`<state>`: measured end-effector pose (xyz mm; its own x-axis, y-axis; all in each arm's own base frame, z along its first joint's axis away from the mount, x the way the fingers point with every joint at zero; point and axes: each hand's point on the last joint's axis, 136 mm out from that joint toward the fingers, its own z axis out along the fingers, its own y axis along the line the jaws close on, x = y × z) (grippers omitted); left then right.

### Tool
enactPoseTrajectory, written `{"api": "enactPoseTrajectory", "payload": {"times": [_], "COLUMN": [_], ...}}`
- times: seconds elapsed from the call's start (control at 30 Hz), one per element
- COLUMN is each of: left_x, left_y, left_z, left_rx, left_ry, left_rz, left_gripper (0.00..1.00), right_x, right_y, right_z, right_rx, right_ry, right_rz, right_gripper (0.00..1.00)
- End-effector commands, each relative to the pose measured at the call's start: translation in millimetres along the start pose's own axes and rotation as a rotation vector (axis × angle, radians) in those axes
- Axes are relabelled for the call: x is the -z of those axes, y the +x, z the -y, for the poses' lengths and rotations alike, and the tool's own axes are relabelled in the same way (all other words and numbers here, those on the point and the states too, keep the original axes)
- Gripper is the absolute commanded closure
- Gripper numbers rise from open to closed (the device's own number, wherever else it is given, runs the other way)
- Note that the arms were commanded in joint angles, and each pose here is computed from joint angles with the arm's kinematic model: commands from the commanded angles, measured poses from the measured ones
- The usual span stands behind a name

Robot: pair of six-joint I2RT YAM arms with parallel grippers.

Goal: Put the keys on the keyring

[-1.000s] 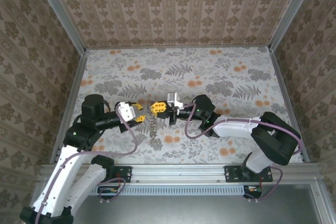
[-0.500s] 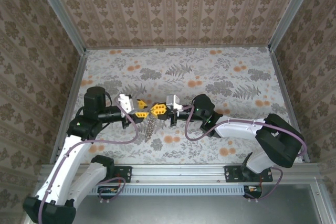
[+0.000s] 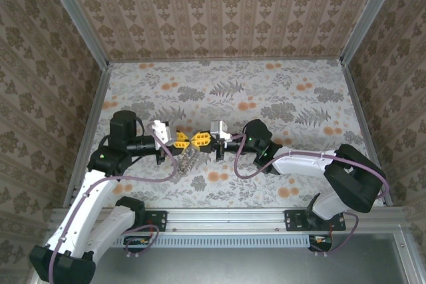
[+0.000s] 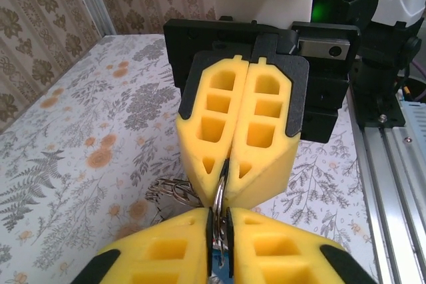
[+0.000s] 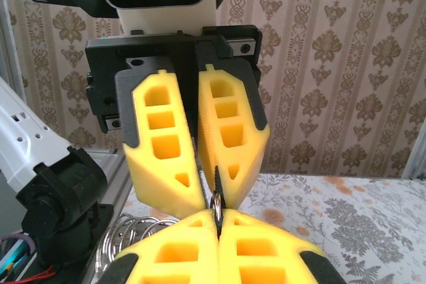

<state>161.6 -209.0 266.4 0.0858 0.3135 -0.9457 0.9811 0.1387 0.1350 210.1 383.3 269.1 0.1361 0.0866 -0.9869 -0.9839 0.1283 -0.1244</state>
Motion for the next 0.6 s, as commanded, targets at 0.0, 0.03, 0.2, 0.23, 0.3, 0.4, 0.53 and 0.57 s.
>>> {"api": "enactPoseTrajectory", "payload": {"times": [0.0,0.03,0.2,0.23,0.3,0.4,0.53,0.57], "left_x": [-2.3,-2.9,-4.3,-4.4,-4.7,-5.0,-5.6,-5.6], "left_y": [-0.4,-0.2,4.0,4.7,7.4,10.1,11.4,11.2], "left_z": [5.2,5.3,5.6,5.7,6.4,7.3,7.6,7.9], "left_rx": [0.009,0.011,0.014,0.014,0.017,0.02,0.02,0.018], "left_ry": [0.038,0.043,0.049,0.048,0.049,0.05,0.053,0.054], "left_rz": [0.014,0.013,0.004,0.002,-0.005,-0.012,-0.013,-0.012], "left_gripper": [0.88,0.89,0.86,0.85,0.84,0.83,0.85,0.87], "right_x": [-2.6,-3.0,-3.6,-3.6,-3.5,-3.6,-4.3,-4.5], "right_y": [-41.0,-41.7,-45.7,-44.8,-45.4,-44.5,-43.3,-42.4], "right_z": [-2.3,-2.5,-2.1,-1.7,-2.1,-1.6,-2.1,-2.1], "right_rx": [0.076,0.076,0.08,0.078,0.079,0.076,0.075,0.074], "right_ry": [-0.017,-0.018,-0.014,-0.012,-0.013,-0.013,-0.018,-0.018], "right_rz": [0.098,0.1,0.112,0.109,0.11,0.106,0.101,0.098], "right_gripper": [1.0,1.0,1.0,1.0,1.0,1.0,1.0,1.0]}}
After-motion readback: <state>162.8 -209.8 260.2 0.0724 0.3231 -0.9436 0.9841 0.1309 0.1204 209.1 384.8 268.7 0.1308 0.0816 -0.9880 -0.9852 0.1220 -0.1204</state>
